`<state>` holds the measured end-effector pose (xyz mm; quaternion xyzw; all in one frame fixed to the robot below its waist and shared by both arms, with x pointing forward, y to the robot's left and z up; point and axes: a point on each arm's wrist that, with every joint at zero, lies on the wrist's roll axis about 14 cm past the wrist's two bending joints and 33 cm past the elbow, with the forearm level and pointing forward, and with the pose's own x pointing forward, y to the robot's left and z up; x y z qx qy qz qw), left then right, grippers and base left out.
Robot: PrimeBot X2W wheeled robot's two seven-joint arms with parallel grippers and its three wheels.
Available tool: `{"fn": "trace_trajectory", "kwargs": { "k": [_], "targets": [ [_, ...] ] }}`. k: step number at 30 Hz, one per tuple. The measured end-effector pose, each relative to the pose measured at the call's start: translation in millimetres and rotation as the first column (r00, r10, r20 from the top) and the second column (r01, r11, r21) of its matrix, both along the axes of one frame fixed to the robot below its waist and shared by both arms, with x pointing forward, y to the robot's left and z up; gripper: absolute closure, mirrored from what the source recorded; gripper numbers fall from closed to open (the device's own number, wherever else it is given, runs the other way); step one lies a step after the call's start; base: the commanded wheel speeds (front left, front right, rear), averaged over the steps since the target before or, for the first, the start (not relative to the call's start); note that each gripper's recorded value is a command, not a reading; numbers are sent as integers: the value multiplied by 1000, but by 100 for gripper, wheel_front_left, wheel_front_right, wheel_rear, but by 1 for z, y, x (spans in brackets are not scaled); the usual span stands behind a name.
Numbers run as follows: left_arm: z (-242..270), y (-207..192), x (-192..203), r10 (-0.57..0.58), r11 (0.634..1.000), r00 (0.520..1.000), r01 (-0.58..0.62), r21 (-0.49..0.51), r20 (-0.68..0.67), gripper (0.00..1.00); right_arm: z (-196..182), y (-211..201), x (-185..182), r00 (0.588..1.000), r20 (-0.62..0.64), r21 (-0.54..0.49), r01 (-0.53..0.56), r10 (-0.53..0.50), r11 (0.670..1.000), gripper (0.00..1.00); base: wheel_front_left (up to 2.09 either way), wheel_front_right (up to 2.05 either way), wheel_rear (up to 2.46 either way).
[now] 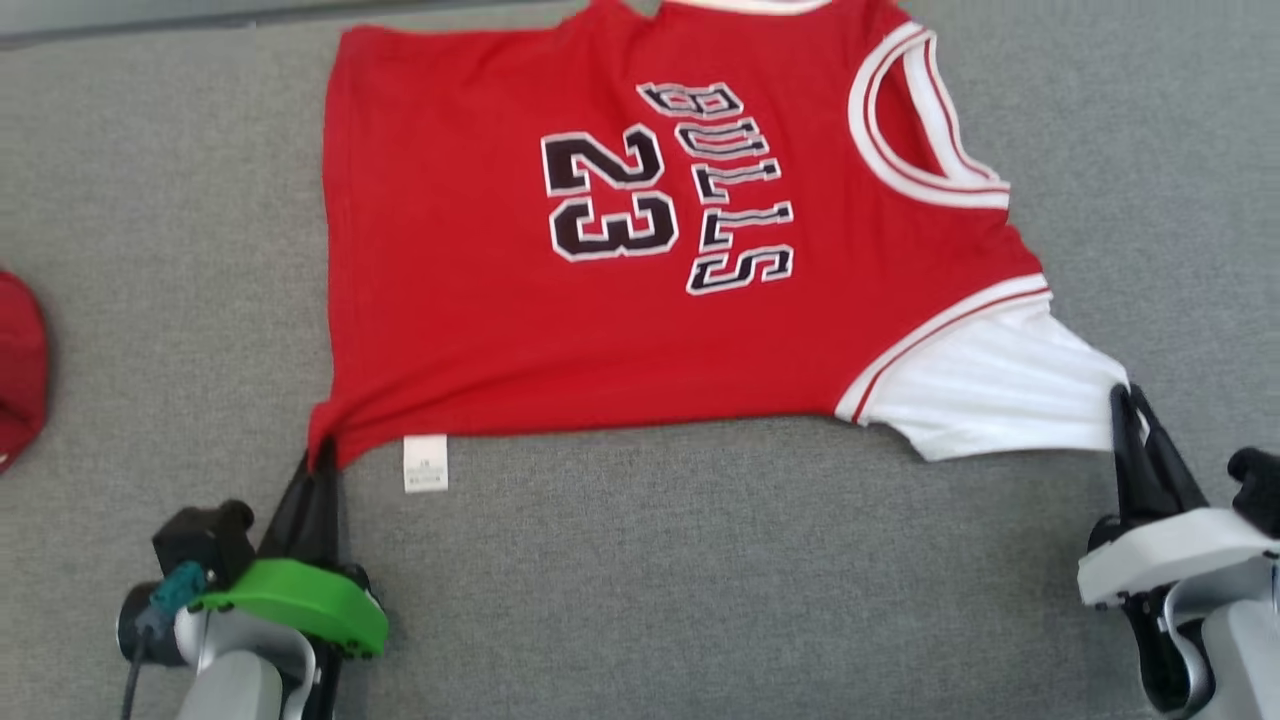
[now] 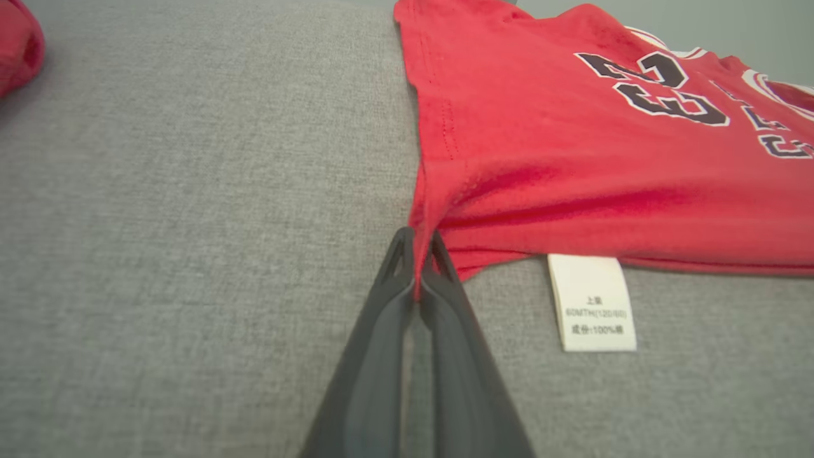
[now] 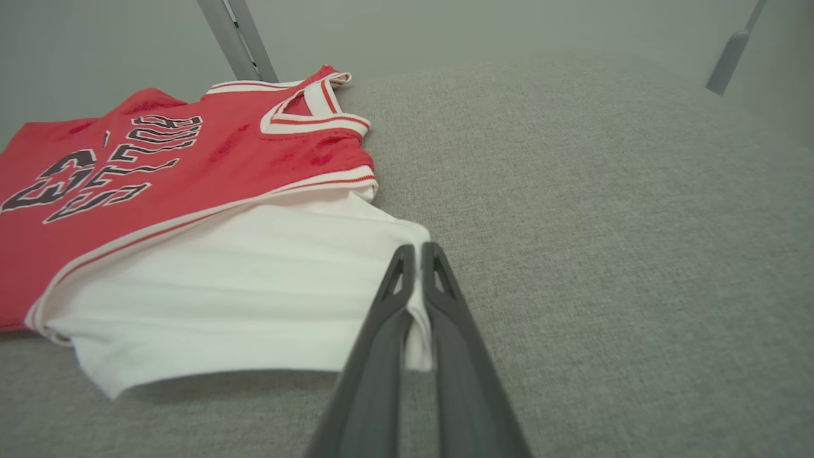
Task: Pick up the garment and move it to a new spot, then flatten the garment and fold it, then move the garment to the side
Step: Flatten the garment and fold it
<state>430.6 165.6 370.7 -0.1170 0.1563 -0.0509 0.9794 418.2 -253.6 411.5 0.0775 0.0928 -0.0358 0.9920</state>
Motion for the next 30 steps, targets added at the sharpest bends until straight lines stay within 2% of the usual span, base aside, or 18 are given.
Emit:
{"fn": "trace_trajectory", "kwargs": {
  "k": [3, 9, 15, 22, 30],
  "targets": [
    [-2, -2, -26, -15, 1000, 1000, 15, 19, -25, 100, -1, 0, -24, 1000, -19, 11, 9, -9, 1000, 100, 0, 0, 0],
    [6, 12, -76, 59, 998, 998, -58, 10, -28, 100, -9, 0, -83, 997, -75, 30, 18, -16, 999, 100, 0, 0, 0],
    [11, 23, -116, 108, 994, 994, -108, 3, -23, 100, -5, -2, -117, 998, -66, 56, 26, -22, 998, 100, 0, 0, 0],
    [7, 12, -142, 78, 997, 996, -79, -9, -36, 100, -2, -3, -131, 998, -51, 64, 29, -26, 998, 100, 0, 0, 0],
    [11, 4, -146, 30, 999, 999, -30, -11, -26, 100, 16, -3, -120, 1000, 5, 54, 10, -11, 998, 100, 0, 0, 0]
  ]
}}
